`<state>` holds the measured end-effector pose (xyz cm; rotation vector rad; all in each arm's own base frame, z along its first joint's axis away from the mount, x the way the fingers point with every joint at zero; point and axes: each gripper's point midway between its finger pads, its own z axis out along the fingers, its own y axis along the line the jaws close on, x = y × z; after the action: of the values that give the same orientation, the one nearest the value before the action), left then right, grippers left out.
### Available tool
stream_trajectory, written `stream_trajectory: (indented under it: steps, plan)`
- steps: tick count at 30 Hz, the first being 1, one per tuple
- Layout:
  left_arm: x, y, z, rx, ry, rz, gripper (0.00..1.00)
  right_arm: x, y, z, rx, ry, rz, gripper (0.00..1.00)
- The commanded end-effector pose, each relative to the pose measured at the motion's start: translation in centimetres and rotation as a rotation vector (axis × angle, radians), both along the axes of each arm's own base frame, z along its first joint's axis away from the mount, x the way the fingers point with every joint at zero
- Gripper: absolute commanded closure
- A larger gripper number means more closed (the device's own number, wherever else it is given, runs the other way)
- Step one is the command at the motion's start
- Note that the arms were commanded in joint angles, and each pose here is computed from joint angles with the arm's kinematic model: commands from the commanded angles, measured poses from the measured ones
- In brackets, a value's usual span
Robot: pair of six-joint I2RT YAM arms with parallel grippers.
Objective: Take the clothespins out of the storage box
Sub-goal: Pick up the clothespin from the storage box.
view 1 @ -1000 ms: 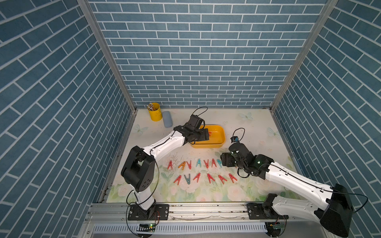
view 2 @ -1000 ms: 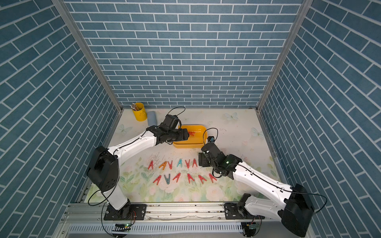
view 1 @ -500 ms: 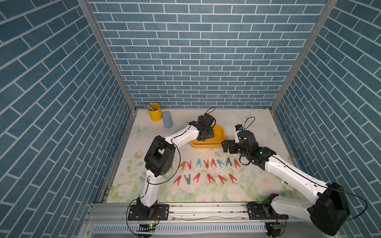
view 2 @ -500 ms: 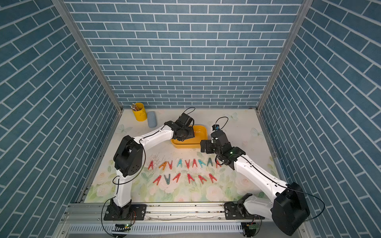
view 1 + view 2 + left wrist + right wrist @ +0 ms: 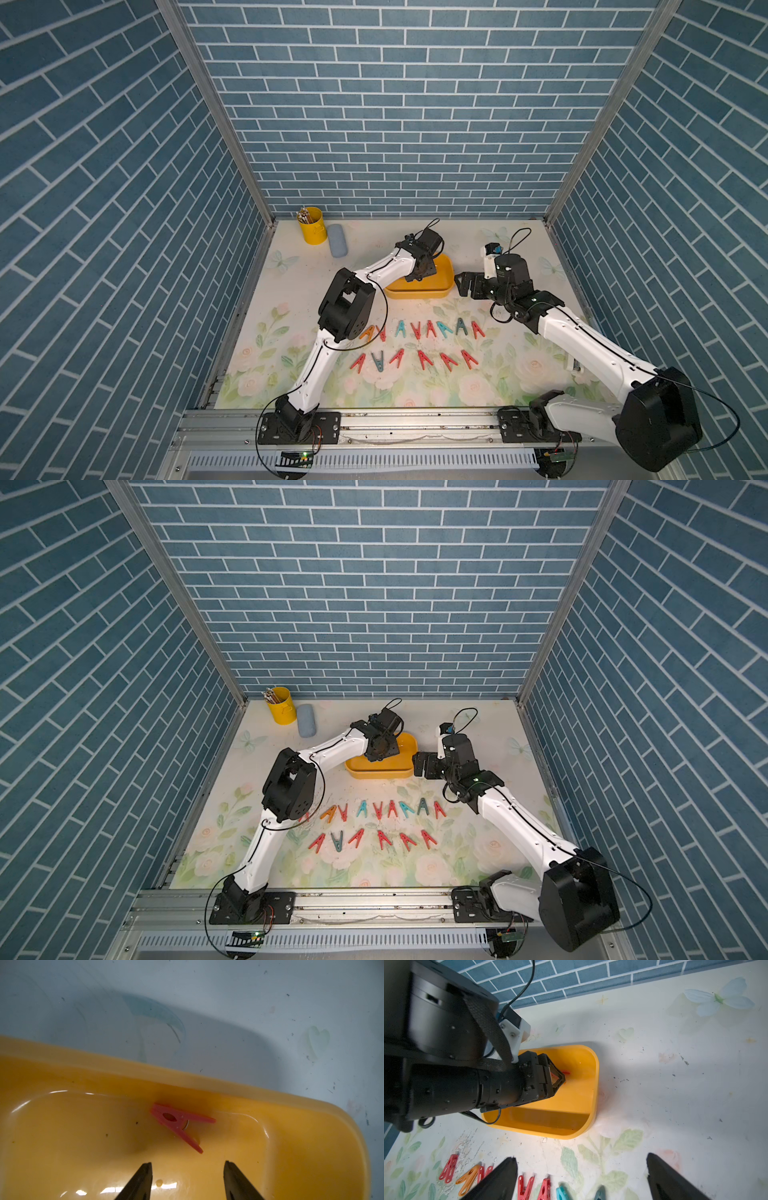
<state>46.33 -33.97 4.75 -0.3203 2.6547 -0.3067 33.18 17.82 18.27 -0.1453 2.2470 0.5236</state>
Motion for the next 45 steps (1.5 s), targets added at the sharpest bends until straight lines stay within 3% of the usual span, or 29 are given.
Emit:
stream_trajectory:
  steps: [1, 19, 32, 33, 35, 38, 39, 43, 45]
  plan:
    - [-0.3, 0.6, -1.4, 0.056, 0.031, 0.020, 0.42, 0.5, 0.5, 1.0, 0.017, -0.033, 0.042, 0.01]
    - [-0.5, 3.6, -2.6, 0.204, 0.059, 0.032, 0.56, 0.1, 0.1, 0.4, 0.042, -0.019, 0.032, 0.01]
    - [-1.1, 3.7, -2.2, 0.180, 0.062, 0.011, 0.92, 0.1, 0.6, 0.2, 0.062, -0.009, 0.049, 0.01]
    - [-1.2, 3.8, -1.9, 0.172, 0.058, 0.011, 0.91, 0.1, 0.6, 0.2, 0.064, -0.009, 0.051, 0.01]
    - [-1.3, 3.6, -1.6, 0.158, 0.049, 0.006, 0.77, 0.0, 0.7, 0.2, 0.070, -0.008, 0.054, 0.01]
    - [-1.4, 3.5, -1.0, 0.148, 0.040, 0.003, 0.67, -0.1, 0.9, 0.0, 0.081, 0.000, 0.060, 0.01]
    - [-1.4, 3.4, -0.8, 0.144, 0.036, 0.001, 0.56, -0.2, 0.9, -0.1, 0.085, 0.003, 0.062, 0.01]
    - [-1.1, 3.4, 0.0, 0.174, 0.009, -0.004, 0.51, -0.3, 1.1, 0.0, 0.096, 0.007, 0.065, 0.01]
    - [-1.0, 3.5, 0.5, 0.213, -0.004, -0.005, 0.36, -0.3, 1.1, 0.0, 0.099, 0.008, 0.068, 0.01]
